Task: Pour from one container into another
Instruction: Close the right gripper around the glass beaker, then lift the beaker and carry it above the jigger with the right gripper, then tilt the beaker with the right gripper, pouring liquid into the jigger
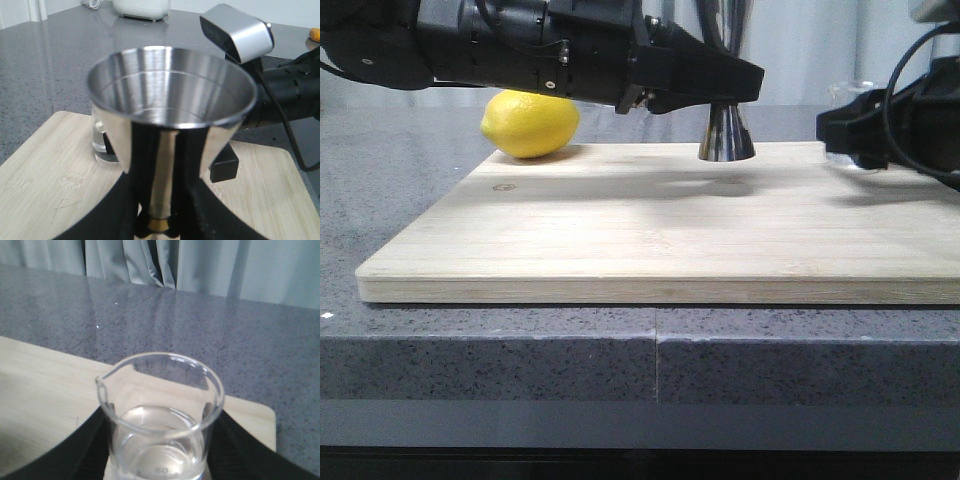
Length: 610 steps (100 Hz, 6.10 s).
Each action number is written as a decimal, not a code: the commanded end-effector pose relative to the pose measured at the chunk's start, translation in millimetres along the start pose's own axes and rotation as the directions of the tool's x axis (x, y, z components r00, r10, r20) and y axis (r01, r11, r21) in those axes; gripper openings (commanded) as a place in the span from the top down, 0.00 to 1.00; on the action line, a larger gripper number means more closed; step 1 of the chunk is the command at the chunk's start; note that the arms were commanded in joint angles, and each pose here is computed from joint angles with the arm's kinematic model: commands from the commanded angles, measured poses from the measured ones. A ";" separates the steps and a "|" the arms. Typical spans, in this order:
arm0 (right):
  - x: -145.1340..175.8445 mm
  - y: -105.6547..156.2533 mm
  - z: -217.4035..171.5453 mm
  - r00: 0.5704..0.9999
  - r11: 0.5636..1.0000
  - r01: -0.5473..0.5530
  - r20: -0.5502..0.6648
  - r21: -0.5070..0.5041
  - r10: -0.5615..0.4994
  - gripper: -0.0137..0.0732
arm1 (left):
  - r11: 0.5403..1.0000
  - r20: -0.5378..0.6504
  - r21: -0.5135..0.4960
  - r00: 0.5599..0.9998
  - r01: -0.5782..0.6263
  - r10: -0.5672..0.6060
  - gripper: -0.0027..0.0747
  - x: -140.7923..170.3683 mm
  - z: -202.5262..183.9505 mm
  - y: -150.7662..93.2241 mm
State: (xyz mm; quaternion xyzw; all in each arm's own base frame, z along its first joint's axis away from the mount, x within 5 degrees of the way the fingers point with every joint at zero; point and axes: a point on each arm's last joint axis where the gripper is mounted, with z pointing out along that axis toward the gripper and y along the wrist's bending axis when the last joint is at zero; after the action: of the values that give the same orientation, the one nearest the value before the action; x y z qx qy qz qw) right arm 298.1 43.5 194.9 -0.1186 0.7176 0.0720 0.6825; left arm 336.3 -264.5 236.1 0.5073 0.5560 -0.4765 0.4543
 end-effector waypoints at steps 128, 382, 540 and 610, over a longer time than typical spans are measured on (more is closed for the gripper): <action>-161.3 31.5 -22.8 0.888 0.923 0.373 0.324 -0.094 -0.326 0.51 | 0.992 0.073 0.117 0.997 -0.049 0.040 0.99 -38.1 -6.2 -20.3; -162.7 49.8 -30.4 0.688 0.676 0.717 0.328 -0.171 -0.647 0.51 | 0.987 0.051 0.155 0.998 -0.046 0.038 0.99 -36.0 -6.5 -23.6; -167.0 51.7 -29.8 0.556 0.533 0.829 0.347 -0.168 -0.756 0.51 | 0.987 0.051 0.155 0.998 -0.046 0.038 0.99 -36.0 -6.5 -23.6; -169.0 51.3 -29.2 0.488 0.462 0.872 0.345 -0.161 -0.802 0.51 | 0.987 0.051 0.155 0.998 -0.046 0.038 0.99 -36.0 -6.5 -23.6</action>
State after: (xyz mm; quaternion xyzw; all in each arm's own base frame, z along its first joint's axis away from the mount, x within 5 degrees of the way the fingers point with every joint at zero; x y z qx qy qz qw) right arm 269.7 96.7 338.3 -0.5697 0.4897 -0.1425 0.6445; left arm 323.8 -262.9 230.4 0.5512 0.5422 -0.4950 0.3965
